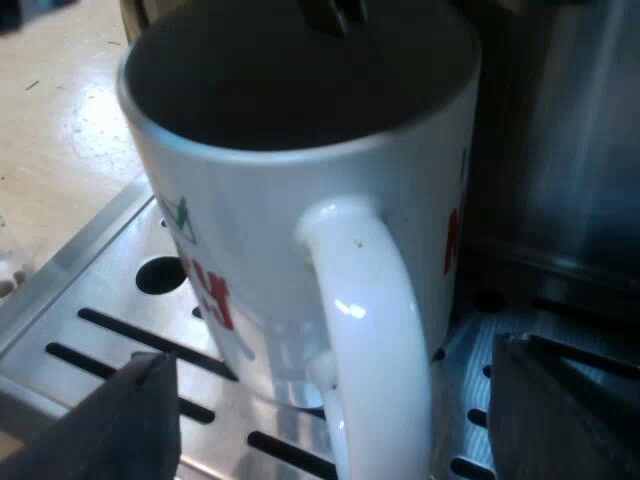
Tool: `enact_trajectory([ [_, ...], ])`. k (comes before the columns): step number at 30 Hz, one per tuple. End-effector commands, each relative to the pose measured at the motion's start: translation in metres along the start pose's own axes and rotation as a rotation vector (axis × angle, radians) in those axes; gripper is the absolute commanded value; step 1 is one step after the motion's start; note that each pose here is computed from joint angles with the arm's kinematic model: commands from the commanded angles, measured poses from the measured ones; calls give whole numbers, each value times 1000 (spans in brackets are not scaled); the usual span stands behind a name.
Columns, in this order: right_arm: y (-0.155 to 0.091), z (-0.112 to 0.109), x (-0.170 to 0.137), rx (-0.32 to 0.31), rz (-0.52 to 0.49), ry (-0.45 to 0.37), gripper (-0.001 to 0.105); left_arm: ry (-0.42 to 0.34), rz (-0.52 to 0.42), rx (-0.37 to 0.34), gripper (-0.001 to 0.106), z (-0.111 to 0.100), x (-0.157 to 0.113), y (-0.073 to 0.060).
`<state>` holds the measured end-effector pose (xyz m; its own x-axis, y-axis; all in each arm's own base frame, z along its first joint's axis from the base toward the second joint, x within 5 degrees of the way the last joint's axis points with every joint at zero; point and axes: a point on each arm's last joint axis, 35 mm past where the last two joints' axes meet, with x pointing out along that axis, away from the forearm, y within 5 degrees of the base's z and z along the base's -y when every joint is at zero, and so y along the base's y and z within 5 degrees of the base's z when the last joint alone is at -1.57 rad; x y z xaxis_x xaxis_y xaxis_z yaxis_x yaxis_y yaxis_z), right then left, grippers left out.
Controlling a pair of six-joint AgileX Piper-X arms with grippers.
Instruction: Remove mug from coffee machine
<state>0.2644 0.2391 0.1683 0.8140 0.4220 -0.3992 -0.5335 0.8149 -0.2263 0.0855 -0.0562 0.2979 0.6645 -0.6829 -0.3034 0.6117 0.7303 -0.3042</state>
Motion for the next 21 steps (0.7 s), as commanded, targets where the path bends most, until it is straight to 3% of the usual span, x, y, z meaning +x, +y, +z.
enact_trajectory([
  [1, 2, 2, 5, 11, -5, -42, 66, 14, -6, -6, 79, 0, -1, -1],
  [9, 4, -4, 11, 16, -7, -61, 62, 42, 1, -16, 79, -4, -1, 0],
  [17, 4, -3, 11, 16, -8, -70, 19, 44, 1, -16, 79, -5, -1, 0],
  [21, 4, -3, 11, 16, -8, -70, 6, 44, 1, -16, 79, -5, -1, 0],
])
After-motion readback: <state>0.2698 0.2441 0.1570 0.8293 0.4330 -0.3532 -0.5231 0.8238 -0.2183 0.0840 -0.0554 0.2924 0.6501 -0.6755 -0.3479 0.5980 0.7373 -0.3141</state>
